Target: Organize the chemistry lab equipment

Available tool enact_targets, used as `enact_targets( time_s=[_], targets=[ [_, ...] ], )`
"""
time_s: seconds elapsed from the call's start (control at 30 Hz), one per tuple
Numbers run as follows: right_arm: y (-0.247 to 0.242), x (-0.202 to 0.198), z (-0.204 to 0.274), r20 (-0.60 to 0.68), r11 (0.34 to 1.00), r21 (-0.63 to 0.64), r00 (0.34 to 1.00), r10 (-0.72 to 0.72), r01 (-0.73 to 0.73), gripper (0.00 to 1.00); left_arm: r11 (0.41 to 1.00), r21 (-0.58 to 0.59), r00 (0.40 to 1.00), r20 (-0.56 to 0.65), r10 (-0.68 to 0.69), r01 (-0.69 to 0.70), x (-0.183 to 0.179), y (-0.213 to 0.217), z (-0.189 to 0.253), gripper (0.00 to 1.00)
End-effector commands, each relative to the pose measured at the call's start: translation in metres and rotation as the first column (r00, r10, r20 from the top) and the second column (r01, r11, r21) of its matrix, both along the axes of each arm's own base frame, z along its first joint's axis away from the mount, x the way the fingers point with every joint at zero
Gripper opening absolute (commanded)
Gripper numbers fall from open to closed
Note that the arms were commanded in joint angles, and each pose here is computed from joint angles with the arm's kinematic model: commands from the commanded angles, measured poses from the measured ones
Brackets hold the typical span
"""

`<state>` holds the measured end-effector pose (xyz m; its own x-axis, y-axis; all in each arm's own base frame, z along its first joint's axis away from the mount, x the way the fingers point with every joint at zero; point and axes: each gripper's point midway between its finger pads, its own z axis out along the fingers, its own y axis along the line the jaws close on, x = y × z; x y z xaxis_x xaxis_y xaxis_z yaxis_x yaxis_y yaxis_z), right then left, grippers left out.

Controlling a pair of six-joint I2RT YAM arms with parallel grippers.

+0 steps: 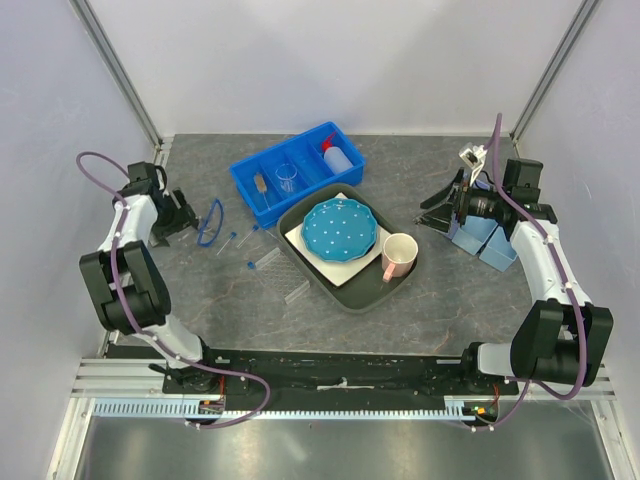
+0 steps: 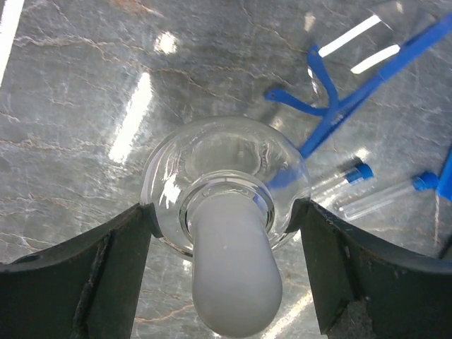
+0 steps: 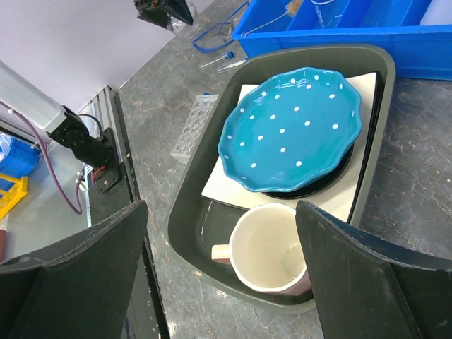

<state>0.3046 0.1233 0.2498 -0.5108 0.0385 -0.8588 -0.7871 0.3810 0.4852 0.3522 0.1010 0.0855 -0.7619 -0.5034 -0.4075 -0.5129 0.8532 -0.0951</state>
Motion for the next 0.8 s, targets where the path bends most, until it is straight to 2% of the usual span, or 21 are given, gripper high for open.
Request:
enact_targets(
  time_s=[0.0, 0.27, 0.47, 0.5, 0.57, 0.6, 0.67, 0.7, 0.77],
  targets=[
    [0.004, 0.000, -0.001, 0.034, 1.000, -0.002, 0.999, 0.023, -0.023, 0.93, 0.999, -0.023, 0.981, 0.192, -0.038, 0.043, 0.008, -0.020, 0.049, 0.28],
    [0.005, 0.000, -0.001, 0.041, 1.000, -0.005, 0.999, 0.029, -0.029, 0.93, 0.987, -0.096, 0.961, 0.259, -0.098, 0.126, -0.033, -0.068, 0.067, 0.27],
    [0.006, 0.000, -0.001, 0.048, 0.999, -0.010, 0.998, 0.031, -0.030, 0.93, 0.937, -0.139, 0.920, 0.284, -0.271, 0.319, -0.067, -0.134, 0.076, 0.27],
    [0.006, -0.001, -0.001, 0.055, 0.999, -0.011, 0.998, 0.033, -0.032, 0.93, 0.904, -0.156, 0.894, 0.287, -0.345, 0.399, -0.075, -0.160, 0.076, 0.27],
    [0.006, -0.001, -0.002, 0.055, 0.999, -0.011, 0.998, 0.033, -0.033, 0.93, 0.871, -0.165, 0.862, 0.314, -0.398, 0.463, -0.086, -0.185, 0.084, 0.27],
    [0.006, -0.001, -0.002, 0.056, 0.999, -0.013, 0.998, 0.031, -0.030, 0.93, 0.828, -0.177, 0.827, 0.319, -0.463, 0.532, -0.097, -0.208, 0.084, 0.27],
    [0.006, 0.000, -0.003, 0.060, 0.999, -0.018, 0.998, 0.029, -0.028, 0.93, 0.783, -0.205, 0.793, 0.341, -0.506, 0.587, -0.112, -0.231, 0.089, 0.27],
    [0.005, 0.000, -0.004, 0.058, 0.999, -0.021, 0.998, 0.027, -0.026, 0.93, 0.733, -0.221, 0.755, 0.341, -0.560, 0.644, -0.126, -0.250, 0.088, 0.27],
    [0.005, 0.001, -0.005, 0.060, 0.999, -0.026, 0.998, 0.023, -0.022, 0.93, 0.685, -0.254, 0.725, 0.358, -0.589, 0.683, -0.143, -0.269, 0.090, 0.27]
  ],
)
